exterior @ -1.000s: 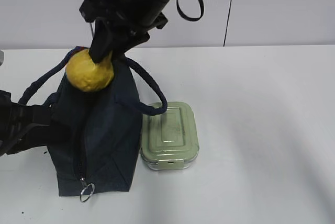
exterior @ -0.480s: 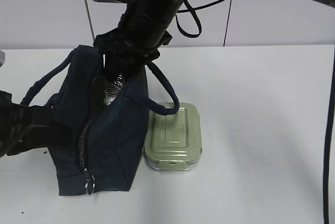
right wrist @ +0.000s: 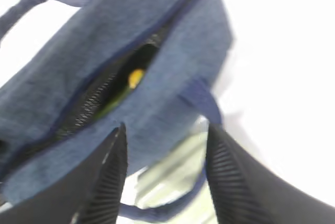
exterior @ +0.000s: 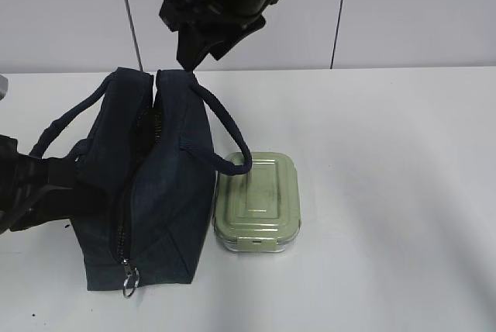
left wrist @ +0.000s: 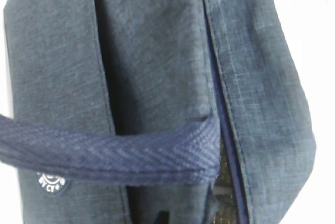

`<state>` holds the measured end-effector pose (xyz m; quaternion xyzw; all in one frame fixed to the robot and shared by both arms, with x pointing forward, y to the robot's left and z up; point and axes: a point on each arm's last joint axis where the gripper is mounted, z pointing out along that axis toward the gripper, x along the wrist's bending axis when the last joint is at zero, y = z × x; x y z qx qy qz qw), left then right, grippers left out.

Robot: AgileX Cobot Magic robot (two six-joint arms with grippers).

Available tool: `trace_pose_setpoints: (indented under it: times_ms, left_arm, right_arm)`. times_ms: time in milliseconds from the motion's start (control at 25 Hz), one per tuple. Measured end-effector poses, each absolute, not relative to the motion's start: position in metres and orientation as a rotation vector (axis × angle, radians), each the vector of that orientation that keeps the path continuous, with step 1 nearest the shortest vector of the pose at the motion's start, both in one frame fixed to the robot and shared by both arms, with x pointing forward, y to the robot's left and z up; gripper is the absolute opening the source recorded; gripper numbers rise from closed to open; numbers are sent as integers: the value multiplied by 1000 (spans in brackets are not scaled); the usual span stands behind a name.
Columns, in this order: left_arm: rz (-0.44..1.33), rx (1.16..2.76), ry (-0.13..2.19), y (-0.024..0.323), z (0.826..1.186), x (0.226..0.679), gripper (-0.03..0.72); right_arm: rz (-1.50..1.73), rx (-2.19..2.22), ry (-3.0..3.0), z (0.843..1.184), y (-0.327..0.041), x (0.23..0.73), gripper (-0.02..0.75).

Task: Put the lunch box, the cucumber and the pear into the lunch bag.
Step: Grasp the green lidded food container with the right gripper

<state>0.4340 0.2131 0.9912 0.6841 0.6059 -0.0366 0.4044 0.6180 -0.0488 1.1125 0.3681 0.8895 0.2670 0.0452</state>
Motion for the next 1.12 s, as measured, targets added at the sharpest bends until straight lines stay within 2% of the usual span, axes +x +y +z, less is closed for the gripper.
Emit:
trace_pose_setpoints:
  times_ms: [120, 360, 600, 920, 1120]
  left_arm:
    - [-91, 1729, 1529, 213, 991, 434, -18]
    - [-91, 1730, 1529, 213, 991, 434, -18]
    - [-91, 1730, 1529, 213, 991, 434, -18]
    - [-91, 1730, 1529, 213, 991, 434, -18]
    - [-92, 1731, 1528, 213, 991, 434, -18]
  right_arm:
    - [766, 1198, 2640, 1119, -65, 624, 390]
    - [783, 1452, 2497, 1121, -123, 652, 390]
    - [772, 1667, 2439, 1103, -173, 669, 362]
    - [778, 1820, 2622, 1048, -185, 657, 319]
    - [860, 1894, 2689, 1028, -196, 644, 314]
